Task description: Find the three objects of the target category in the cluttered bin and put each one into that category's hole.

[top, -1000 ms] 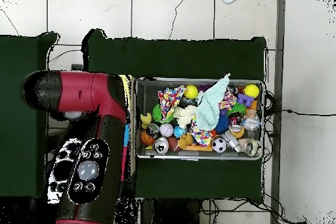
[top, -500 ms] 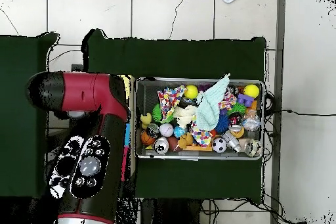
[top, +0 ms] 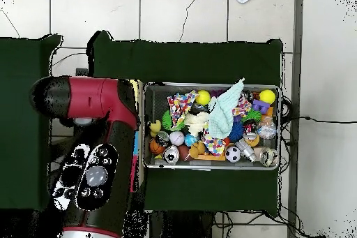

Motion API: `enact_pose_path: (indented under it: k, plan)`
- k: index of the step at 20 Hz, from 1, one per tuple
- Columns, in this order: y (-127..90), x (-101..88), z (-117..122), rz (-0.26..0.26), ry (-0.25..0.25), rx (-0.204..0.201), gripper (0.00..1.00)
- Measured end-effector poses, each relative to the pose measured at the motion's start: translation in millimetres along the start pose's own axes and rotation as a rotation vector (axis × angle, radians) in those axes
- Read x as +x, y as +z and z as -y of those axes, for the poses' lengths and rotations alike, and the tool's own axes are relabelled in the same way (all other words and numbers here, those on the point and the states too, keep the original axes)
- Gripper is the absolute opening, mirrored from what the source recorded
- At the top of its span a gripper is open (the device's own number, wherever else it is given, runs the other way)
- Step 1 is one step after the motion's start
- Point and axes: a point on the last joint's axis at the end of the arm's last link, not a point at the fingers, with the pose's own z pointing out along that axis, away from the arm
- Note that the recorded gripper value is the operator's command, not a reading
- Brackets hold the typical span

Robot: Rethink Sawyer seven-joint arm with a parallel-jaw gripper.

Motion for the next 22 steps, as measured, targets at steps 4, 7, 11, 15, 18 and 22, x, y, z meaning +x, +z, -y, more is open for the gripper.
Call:
enact_pose_path:
  k: [4, 7, 11, 15, 18, 22]
  plan:
    - [-0.9, 0.8, 6.9, 0.001, 0.001, 0.019, 0.0]
    - [-2.3, 2.9, 12.1, -0.002, 0.0, 0.034, 0.0]
    - [-5.1, 6.3, 16.0, -0.009, 0.002, 0.041, 0.0]
    - [-7.5, 12.0, 21.9, -0.02, 0.011, 0.046, 0.0]
    - [-9.3, 12.9, 23.1, -0.02, 0.014, 0.046, 0.0]
    - [-11.8, 14.0, 24.4, -0.019, 0.016, 0.044, 0.0]
